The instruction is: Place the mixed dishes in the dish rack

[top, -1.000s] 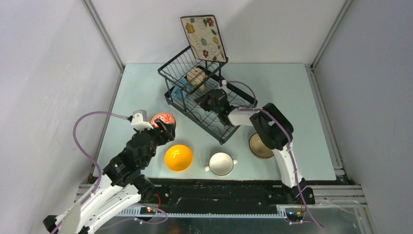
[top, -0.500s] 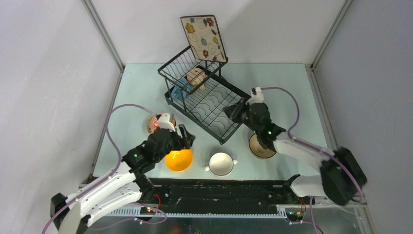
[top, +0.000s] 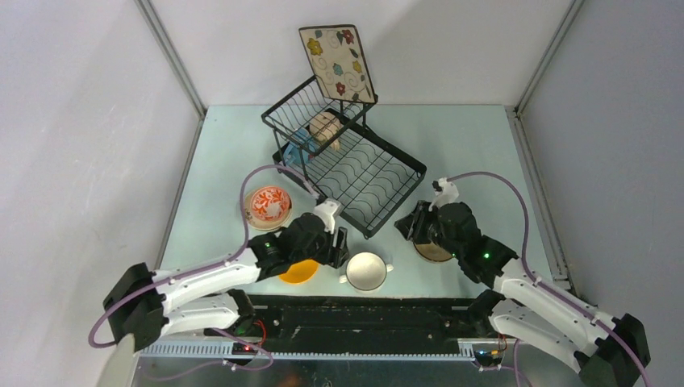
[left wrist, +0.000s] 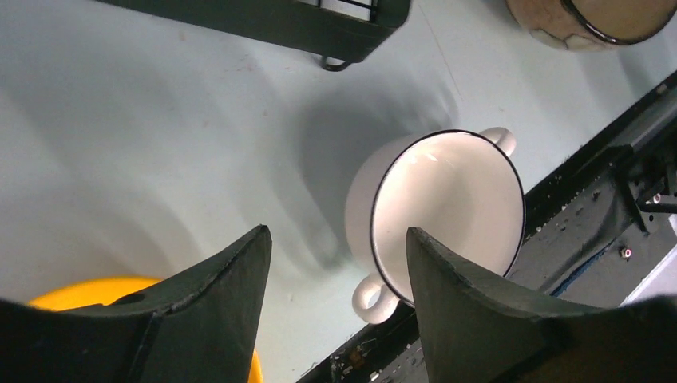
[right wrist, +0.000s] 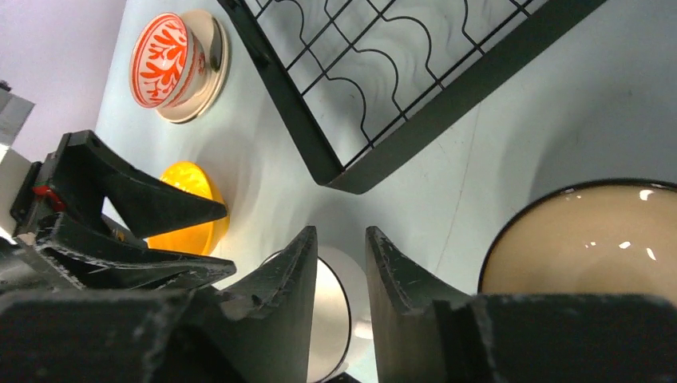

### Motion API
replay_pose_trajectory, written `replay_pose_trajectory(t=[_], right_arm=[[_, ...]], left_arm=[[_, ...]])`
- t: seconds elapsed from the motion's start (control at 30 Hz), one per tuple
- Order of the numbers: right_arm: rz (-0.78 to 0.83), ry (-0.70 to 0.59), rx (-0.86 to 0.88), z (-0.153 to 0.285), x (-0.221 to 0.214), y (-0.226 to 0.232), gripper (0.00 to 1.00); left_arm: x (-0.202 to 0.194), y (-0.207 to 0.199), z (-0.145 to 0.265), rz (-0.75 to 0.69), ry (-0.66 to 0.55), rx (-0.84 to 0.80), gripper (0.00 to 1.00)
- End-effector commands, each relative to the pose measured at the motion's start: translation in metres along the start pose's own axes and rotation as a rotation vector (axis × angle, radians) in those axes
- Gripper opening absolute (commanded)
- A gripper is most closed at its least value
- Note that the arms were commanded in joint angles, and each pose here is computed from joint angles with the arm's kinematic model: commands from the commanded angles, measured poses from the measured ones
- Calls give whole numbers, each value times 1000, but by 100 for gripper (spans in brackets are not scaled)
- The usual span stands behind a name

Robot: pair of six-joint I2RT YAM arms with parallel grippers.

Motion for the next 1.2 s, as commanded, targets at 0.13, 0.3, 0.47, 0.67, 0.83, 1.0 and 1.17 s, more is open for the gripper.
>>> replay_pose_trajectory(t=[0.13, 0.3, 0.47, 0.67, 0.83, 1.0, 1.17], right_arm=[[80, 39, 26, 20, -2, -4, 39], [77, 22, 7, 24, 3, -10, 40], [74, 31, 29, 25, 3, -9, 40], [64, 38, 32, 24, 4, -11, 40], [49, 37, 42, 29, 9, -11, 40], [60, 20, 26, 39, 20, -10, 40], [44, 22, 6, 46, 24, -12, 40]], left_arm=[[7, -36, -24, -155, 40, -152, 67], [-6, -35, -39, -180, 145, -133, 67], [-16, -35, -49, -215, 175, -78, 65], [-24, -38, -59, -267, 178, -13, 61], [-25, -31, -65, -273, 167, 54, 44], [-26, -30, -65, -299, 173, 45, 9], [-12, -36, -44, -303, 88, -4, 0]])
Point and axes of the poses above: each gripper's point midway between its finger pads, its own z axis back along the fingers, its own y axis along the line the jaws close on, x = y × z, the point moved 7 cm from there along z, back along the fingers, and after that the axes turned 10 degrees about z, right-handed, at the moved point
